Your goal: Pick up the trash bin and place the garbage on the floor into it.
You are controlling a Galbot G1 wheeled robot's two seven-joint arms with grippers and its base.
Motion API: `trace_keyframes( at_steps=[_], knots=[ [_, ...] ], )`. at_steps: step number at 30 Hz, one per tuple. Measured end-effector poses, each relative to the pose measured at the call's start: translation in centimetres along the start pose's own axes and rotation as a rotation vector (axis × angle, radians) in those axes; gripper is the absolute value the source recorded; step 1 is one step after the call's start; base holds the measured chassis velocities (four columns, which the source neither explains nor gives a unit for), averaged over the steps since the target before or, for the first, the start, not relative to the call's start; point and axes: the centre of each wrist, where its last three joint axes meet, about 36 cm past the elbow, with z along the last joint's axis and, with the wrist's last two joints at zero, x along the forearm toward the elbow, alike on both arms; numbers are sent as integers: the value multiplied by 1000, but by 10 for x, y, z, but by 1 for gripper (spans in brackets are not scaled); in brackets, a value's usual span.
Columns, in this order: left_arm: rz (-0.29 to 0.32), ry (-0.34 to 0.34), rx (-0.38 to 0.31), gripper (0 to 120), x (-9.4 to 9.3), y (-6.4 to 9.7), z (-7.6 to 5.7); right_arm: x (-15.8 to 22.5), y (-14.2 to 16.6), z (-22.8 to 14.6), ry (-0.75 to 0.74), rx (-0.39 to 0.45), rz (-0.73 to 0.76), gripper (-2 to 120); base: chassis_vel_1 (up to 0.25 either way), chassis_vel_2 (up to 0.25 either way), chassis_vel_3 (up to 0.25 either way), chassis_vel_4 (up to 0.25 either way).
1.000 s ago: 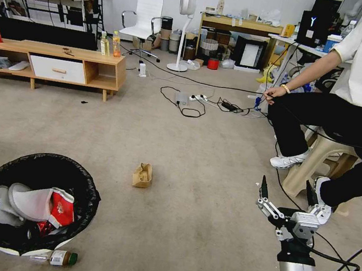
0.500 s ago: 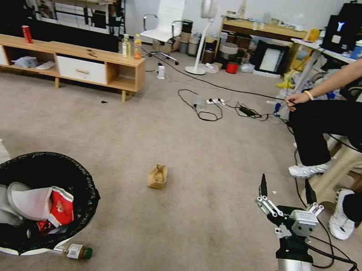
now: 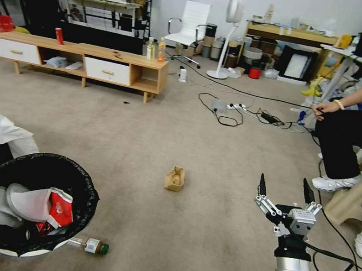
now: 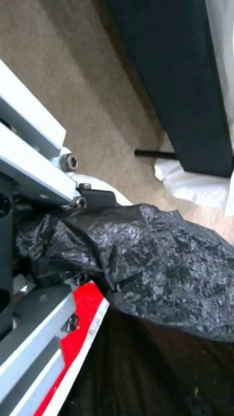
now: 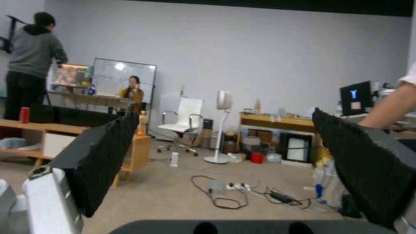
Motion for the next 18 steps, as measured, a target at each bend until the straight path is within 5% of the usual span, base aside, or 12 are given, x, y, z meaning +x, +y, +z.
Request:
trace_keyframes(
  at_steps=[18],
  knots=[
    [-1, 10, 3, 5, 1, 0, 3, -3, 1, 3, 0, -4, -2, 100, 53, 59, 52, 50]
  ],
)
